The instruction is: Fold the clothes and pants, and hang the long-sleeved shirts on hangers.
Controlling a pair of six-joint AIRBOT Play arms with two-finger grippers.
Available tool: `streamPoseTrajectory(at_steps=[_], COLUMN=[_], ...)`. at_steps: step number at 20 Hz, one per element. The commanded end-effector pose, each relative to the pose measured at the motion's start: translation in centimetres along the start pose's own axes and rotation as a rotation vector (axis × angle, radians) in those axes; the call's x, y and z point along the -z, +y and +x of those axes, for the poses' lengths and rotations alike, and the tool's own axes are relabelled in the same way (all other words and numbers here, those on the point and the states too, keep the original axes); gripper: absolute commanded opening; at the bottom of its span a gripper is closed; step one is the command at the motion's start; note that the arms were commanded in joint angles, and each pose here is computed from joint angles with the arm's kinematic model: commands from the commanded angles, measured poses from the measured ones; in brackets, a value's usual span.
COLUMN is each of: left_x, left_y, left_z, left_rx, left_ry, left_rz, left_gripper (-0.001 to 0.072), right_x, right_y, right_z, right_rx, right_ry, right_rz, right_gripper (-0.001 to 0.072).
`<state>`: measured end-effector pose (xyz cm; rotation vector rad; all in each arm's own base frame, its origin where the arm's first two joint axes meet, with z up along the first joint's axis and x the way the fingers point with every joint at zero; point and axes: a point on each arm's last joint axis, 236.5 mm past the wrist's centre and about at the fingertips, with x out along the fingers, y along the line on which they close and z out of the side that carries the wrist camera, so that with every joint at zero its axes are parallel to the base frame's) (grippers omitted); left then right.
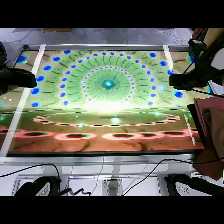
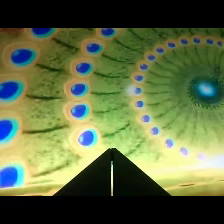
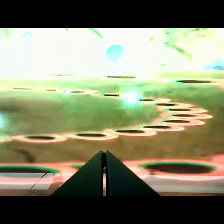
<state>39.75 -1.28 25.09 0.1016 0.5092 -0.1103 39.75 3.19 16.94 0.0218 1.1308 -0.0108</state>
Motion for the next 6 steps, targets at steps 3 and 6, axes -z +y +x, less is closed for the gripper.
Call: streamPoseTrajectory(at_steps=[3, 6], left_x=[0.00, 0.00], left_y=[0.16, 0.16], left_z=[-0.05, -0.05], left_rx=[-0.006, -0.006], left_ry=[0.000, 0.000], left_rz=[0.001, 0.001], left_gripper=[0.0018, 0.0018], right_x=[-1.09, -1.02], right_y=[0.36, 0.73], right_z=[-0.18, -0.16], right_rx=[0.067, 0.052], right_ry=[-0.058, -0.055], right_rz=[-0.001, -0.001], right_gripper=[0.0037, 0.0037])
